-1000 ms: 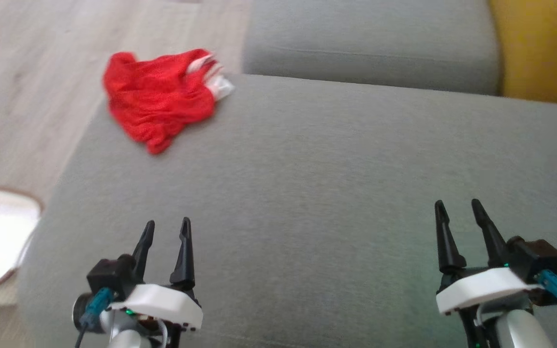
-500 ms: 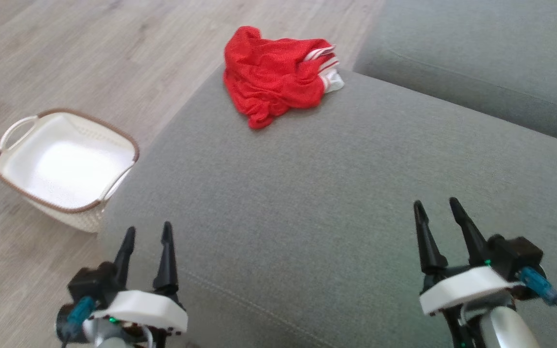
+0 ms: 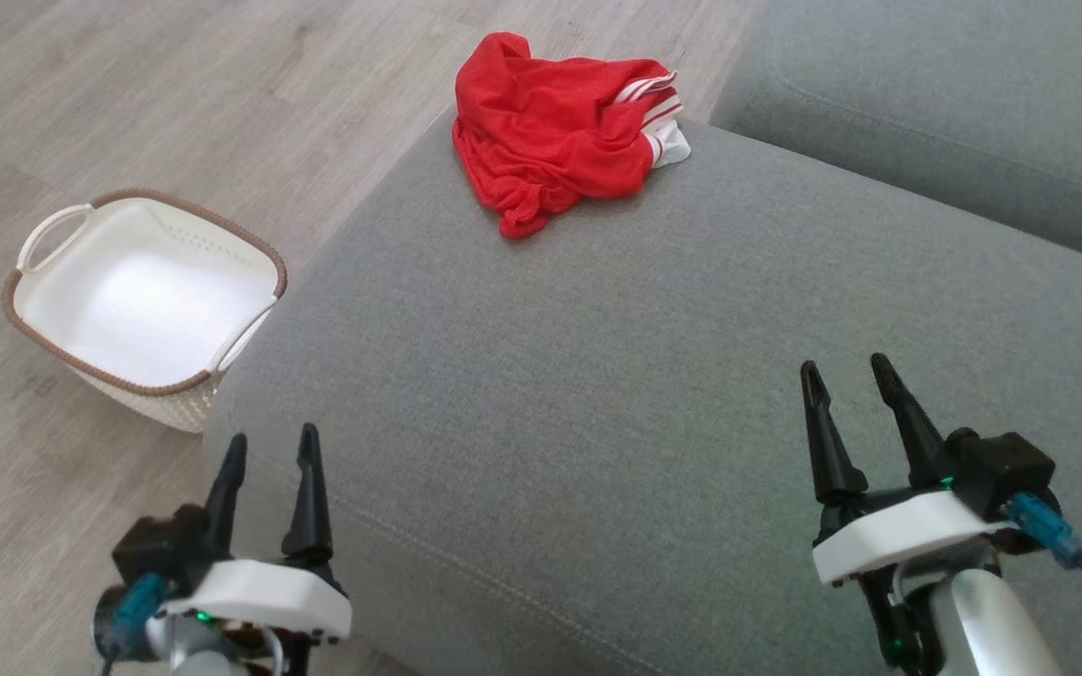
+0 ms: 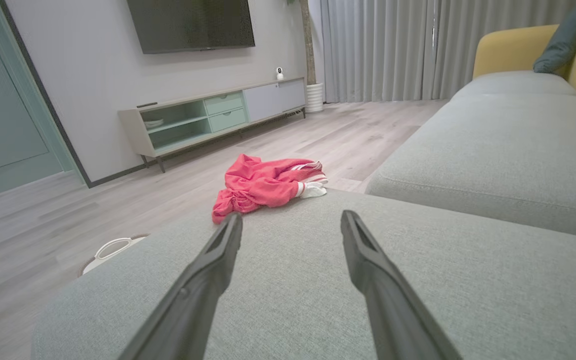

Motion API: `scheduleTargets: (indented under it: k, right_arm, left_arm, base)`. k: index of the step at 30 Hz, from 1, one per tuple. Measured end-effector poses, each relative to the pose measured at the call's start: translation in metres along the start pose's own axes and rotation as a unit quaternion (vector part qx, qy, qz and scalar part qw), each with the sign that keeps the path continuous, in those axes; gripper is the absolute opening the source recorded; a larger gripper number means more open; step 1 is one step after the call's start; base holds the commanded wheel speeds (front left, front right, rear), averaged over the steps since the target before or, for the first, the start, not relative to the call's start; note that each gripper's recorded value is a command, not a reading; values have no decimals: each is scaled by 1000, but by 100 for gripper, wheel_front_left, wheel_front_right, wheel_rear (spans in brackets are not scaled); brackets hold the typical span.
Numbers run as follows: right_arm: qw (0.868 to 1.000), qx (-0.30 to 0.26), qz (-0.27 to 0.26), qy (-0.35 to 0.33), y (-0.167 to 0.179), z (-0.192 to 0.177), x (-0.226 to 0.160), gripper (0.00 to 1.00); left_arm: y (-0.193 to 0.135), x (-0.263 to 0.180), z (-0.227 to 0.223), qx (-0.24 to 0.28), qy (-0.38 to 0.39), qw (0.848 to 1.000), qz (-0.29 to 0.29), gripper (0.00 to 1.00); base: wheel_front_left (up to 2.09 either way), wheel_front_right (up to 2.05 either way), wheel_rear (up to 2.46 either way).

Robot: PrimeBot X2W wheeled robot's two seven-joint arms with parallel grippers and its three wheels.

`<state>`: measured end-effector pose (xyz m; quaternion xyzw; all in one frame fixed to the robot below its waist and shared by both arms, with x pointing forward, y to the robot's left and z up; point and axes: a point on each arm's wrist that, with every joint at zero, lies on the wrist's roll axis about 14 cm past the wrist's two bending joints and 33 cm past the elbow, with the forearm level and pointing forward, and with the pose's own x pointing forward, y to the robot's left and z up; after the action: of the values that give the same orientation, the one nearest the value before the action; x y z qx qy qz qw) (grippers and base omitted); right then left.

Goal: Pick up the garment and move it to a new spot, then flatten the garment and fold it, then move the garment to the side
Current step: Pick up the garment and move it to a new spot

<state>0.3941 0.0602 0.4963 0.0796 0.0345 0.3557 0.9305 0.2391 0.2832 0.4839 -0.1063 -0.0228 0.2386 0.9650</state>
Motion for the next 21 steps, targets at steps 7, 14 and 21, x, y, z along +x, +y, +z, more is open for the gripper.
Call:
scheduleTargets:
  k: [7, 14, 21]
  right_arm:
    - [1000, -15, -26, -1, -25, 1, 2, 100]
    - [997, -28, -75, -14, -74, 8, 15, 100]
    - [992, -27, -123, 12, -118, -15, 7, 100]
  left_arm:
    - [-3, 47, 28, 70, -28, 996, -41, 100]
    - [-75, 152, 80, 174, -65, 969, -164, 100]
    - [-140, 241, 55, 220, 4, 949, -225, 100]
  base:
    - [0, 0, 0]
    - [0, 0, 0]
    - [0, 0, 0]
